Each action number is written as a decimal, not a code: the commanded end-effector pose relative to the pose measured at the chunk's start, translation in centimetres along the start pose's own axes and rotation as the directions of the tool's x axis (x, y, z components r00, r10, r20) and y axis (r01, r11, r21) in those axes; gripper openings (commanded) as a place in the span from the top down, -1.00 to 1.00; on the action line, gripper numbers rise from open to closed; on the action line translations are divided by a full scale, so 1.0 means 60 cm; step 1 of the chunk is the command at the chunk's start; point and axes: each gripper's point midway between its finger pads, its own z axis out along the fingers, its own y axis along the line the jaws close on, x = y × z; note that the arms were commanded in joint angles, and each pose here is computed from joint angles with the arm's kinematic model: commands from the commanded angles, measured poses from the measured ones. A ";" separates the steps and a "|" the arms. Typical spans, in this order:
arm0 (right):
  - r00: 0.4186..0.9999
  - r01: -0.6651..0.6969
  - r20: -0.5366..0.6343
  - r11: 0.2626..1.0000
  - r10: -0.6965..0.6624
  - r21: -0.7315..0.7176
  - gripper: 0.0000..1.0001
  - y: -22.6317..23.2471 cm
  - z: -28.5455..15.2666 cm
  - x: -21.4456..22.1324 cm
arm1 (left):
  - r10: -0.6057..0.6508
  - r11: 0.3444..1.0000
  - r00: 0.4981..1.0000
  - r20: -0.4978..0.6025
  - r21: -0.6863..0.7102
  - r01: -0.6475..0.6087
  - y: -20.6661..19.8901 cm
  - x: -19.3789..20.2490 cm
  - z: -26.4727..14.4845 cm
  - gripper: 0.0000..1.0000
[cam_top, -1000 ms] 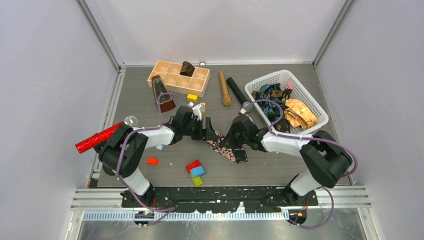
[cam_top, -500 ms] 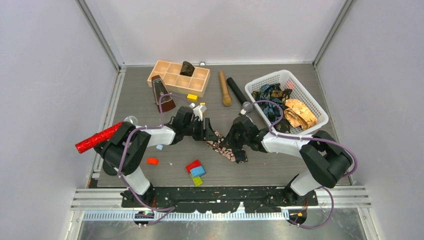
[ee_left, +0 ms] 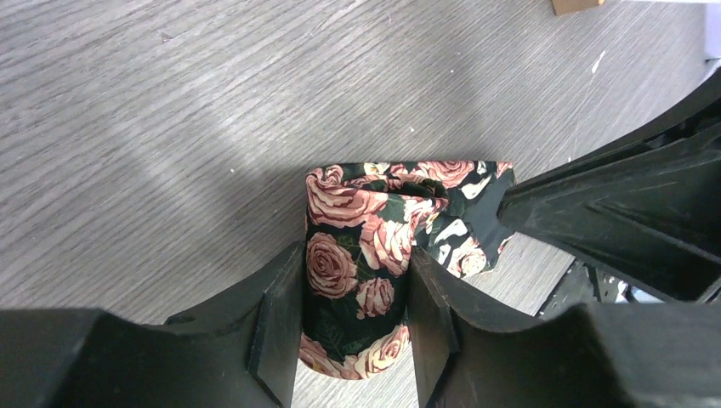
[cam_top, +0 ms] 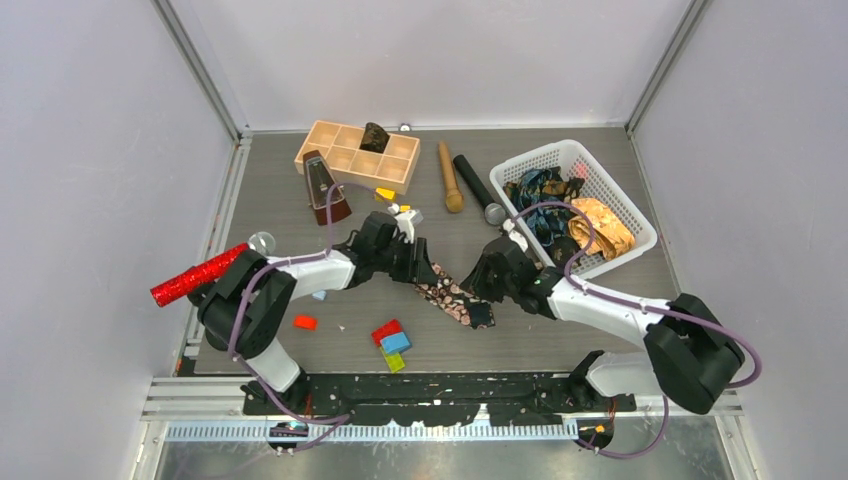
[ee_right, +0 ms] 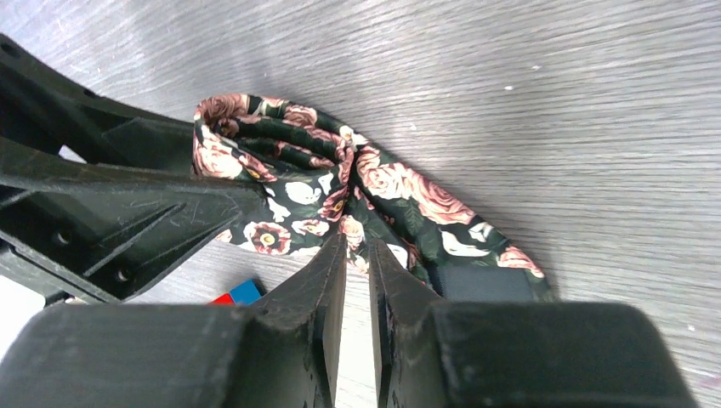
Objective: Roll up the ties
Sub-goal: Roll the tie at the center of the board, then move the storage box to the center of the board.
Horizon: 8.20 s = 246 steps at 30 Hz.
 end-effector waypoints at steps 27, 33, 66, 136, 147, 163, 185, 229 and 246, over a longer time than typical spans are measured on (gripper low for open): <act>0.982 -0.026 0.189 0.996 0.010 0.084 0.55 -0.059 -0.058 -0.039 | 0.483 0.674 0.859 -0.171 -0.554 -0.489 0.010 -0.040 -0.060 0.22; 0.981 -0.027 0.194 0.996 0.009 0.089 0.54 -0.062 -0.061 -0.040 | 0.551 0.552 0.797 -0.248 -0.608 -0.571 0.011 -0.036 -0.058 0.22; 0.980 -0.013 0.198 0.995 -0.007 0.100 0.54 -0.066 -0.071 -0.042 | 0.641 0.388 0.674 -0.368 -0.602 -0.698 -0.054 0.019 -0.025 -0.30; 0.957 -0.058 0.288 0.994 0.031 0.089 0.49 -0.079 -0.104 -0.062 | 0.615 0.645 0.761 -0.207 -0.423 -0.636 -0.157 0.061 -0.025 -0.30; 0.947 -0.098 0.310 0.995 0.082 0.037 0.24 -0.067 -0.110 -0.068 | 0.591 0.726 0.802 -0.087 -0.374 -0.577 -0.177 0.015 -0.053 -0.33; 0.971 -0.177 0.137 0.974 0.196 -0.140 -0.25 0.005 -0.085 -0.029 | 0.326 0.918 0.943 0.068 -0.260 -0.298 -0.073 -0.046 -0.108 -0.36; 0.897 0.442 0.040 0.897 -0.441 -0.029 -0.96 0.073 -0.059 -0.069 | 0.086 0.887 0.979 0.184 -0.462 0.009 0.069 -0.037 -0.179 -0.24; 0.482 0.858 -0.257 0.511 -0.838 -0.057 -0.99 0.071 0.070 0.081 | -0.102 0.878 0.964 0.244 -0.433 0.203 0.125 -0.019 -0.208 -0.56; 0.473 0.869 -0.256 0.495 -0.843 -0.024 -0.19 0.054 0.068 0.094 | -0.113 0.875 0.966 0.233 -0.438 0.208 0.131 -0.016 -0.205 -0.56</act>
